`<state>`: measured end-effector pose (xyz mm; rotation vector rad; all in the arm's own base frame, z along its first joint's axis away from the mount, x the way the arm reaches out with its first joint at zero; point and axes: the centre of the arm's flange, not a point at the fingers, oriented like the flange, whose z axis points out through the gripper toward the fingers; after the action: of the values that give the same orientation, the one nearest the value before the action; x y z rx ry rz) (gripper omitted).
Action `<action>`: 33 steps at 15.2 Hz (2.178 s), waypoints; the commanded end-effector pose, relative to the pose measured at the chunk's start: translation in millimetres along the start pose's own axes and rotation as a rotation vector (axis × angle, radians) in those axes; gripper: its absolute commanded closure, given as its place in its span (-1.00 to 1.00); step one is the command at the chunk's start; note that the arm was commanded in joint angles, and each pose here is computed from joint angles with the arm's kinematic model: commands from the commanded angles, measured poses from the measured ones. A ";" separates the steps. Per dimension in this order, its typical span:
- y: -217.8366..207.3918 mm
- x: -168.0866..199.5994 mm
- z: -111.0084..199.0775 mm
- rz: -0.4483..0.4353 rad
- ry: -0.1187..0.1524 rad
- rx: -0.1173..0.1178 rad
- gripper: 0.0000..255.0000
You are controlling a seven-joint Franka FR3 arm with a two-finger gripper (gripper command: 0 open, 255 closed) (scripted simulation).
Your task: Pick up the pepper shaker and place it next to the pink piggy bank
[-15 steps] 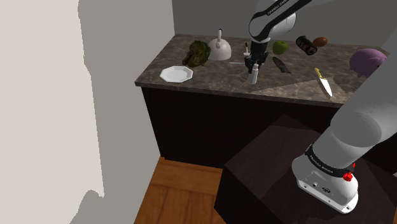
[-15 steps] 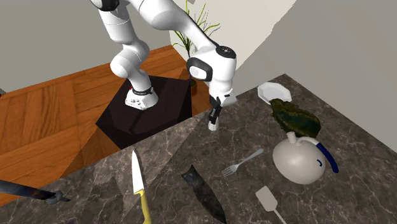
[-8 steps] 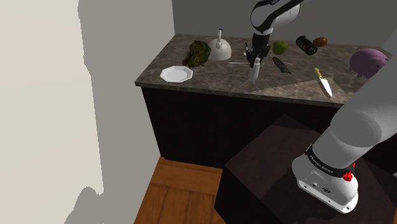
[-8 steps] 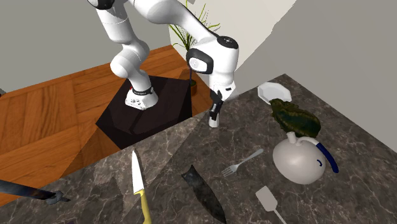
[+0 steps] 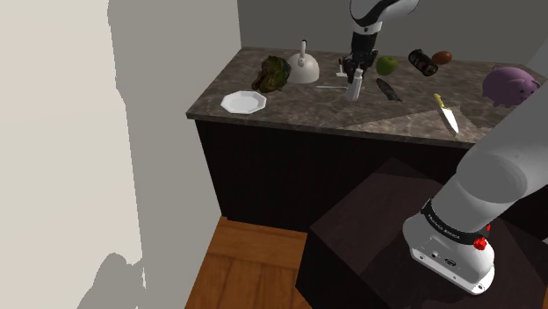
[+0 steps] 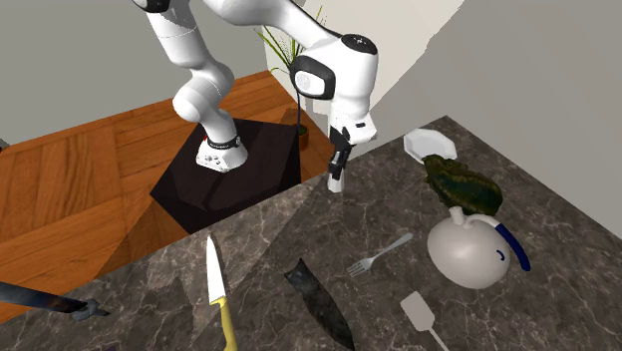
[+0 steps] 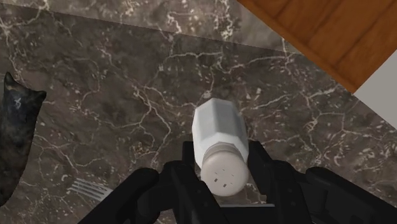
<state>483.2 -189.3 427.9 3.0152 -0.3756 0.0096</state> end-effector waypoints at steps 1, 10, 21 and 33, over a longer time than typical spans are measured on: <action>1.5 1.1 -10.6 0.000 0.000 0.000 1.00; 6.3 2.0 -57.8 0.000 0.000 0.000 1.00; 12.2 3.1 -115.6 0.000 0.000 0.000 1.00; 101.4 -27.8 -133.4 0.000 0.000 0.000 1.00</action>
<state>438.0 -255.9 569.8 3.0152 -0.3776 0.0087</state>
